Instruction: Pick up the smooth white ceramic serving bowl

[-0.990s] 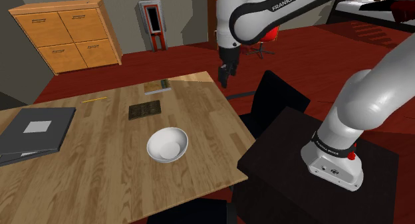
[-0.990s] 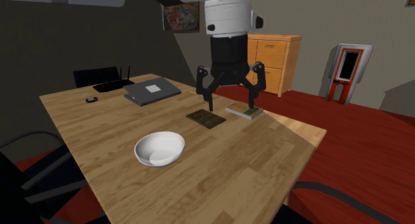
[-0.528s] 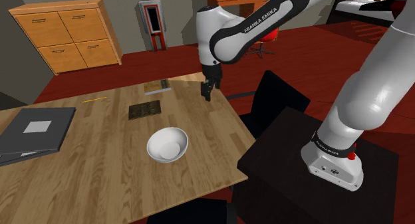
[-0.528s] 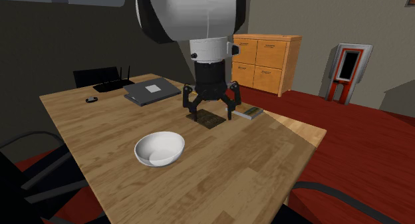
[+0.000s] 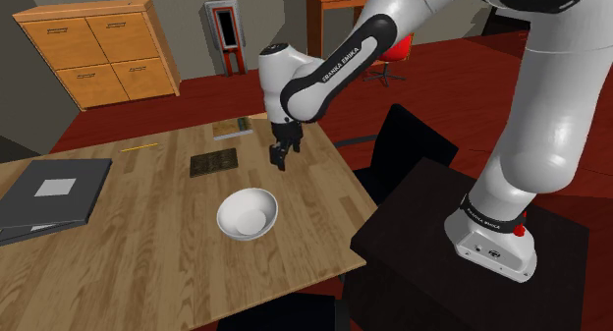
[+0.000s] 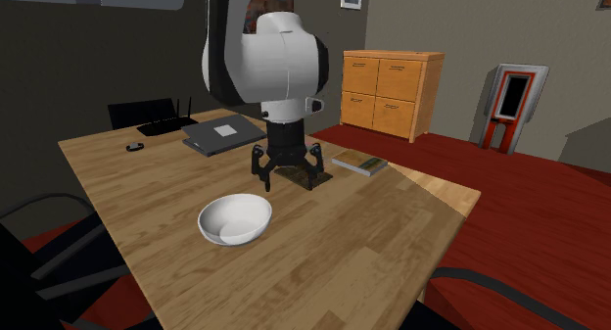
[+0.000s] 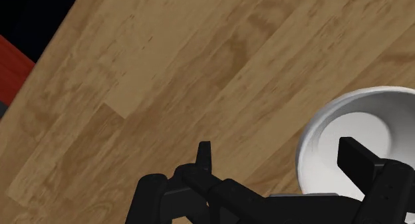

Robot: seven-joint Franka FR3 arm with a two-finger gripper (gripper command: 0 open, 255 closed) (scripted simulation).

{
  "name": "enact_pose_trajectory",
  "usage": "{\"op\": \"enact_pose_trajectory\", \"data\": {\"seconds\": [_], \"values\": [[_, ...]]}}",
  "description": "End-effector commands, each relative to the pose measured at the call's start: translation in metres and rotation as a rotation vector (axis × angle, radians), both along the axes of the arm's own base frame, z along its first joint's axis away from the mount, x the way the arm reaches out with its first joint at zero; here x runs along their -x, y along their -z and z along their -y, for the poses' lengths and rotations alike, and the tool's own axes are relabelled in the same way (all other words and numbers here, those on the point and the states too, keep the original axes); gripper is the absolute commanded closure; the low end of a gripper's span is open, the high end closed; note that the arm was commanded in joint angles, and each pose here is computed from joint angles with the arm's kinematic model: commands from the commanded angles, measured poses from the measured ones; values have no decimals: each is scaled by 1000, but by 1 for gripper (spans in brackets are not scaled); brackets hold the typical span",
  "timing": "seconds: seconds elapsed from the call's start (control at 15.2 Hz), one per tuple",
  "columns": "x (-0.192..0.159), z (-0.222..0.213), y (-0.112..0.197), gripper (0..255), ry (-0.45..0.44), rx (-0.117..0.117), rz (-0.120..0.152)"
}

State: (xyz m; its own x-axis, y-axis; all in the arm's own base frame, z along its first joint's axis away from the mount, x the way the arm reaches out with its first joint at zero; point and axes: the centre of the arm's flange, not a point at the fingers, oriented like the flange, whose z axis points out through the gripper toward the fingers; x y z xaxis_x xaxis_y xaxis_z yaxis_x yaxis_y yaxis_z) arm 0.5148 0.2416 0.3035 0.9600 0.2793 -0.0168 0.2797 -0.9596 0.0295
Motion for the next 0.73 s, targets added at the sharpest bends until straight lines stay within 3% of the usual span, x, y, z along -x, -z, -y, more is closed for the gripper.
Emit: {"op": "enact_pose_trajectory", "data": {"seconds": [0.0,0.46,0.66], "values": [[-10,-15,17,0,-5,-6,-4],[-49,-71,74,0,-24,-28,-16],[-49,-71,90,0,-24,-28,-16]]}}
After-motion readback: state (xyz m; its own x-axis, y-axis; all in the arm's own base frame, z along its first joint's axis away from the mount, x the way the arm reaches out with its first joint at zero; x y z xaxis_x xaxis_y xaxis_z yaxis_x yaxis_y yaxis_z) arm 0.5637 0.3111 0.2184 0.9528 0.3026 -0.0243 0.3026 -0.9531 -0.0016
